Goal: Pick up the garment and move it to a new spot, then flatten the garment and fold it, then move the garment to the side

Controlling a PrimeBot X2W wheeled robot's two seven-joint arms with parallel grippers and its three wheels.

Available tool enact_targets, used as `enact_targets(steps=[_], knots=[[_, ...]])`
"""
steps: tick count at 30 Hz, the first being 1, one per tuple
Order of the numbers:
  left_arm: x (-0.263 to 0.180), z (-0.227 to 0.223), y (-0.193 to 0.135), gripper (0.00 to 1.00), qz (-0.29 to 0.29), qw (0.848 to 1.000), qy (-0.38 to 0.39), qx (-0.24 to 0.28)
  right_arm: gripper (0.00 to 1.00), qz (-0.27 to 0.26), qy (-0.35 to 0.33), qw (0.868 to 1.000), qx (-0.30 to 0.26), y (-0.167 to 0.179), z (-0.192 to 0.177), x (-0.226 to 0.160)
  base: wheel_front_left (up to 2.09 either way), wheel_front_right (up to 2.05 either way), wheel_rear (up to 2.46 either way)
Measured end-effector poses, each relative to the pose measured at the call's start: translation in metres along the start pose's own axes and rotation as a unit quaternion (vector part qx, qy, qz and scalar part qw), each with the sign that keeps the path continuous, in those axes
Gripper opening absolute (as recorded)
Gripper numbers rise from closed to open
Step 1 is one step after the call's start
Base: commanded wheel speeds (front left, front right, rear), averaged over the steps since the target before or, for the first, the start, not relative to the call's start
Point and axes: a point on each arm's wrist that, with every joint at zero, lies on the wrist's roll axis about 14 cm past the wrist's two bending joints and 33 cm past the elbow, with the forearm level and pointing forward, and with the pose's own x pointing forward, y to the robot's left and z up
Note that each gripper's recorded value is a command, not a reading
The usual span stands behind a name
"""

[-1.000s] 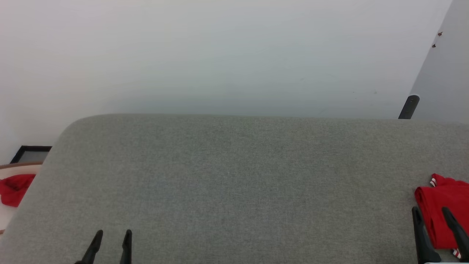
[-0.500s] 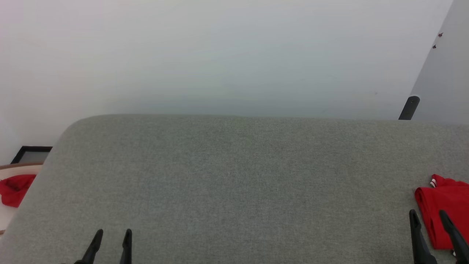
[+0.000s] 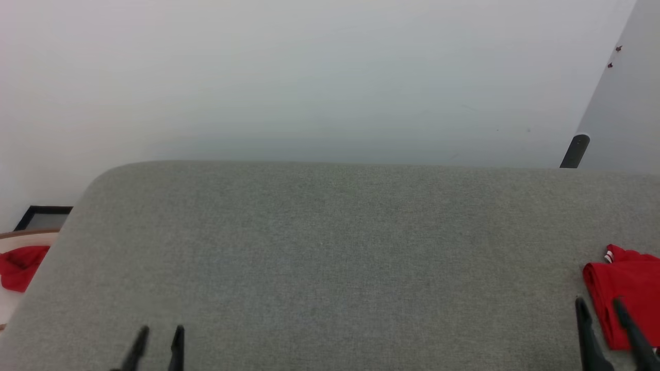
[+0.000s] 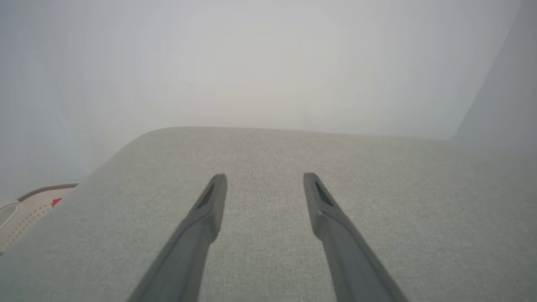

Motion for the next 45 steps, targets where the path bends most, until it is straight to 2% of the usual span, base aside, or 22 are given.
enact_targets(steps=[6,18,30,45], knots=[[-0.008,-0.024,-0.004,0.00,0.010,0.999,0.037,-0.030,0.00,-0.012,0.032,0.999,0.028,-0.001,-0.021,-0.005,0.00,0.00,0.00],[0.003,-0.025,-0.001,0.00,0.038,0.989,0.044,-0.138,0.00,-0.037,0.039,0.989,0.135,-0.005,-0.025,0.000,0.00,0.00,0.00],[0.015,-0.024,-0.002,0.00,0.053,0.970,0.045,-0.235,0.00,-0.053,0.042,0.970,0.232,-0.006,-0.029,0.006,0.00,0.00,0.00],[0.030,-0.022,-0.008,0.00,0.058,0.938,0.044,-0.338,0.00,-0.063,0.038,0.940,0.334,-0.006,-0.028,0.015,0.00,0.00,0.00]])
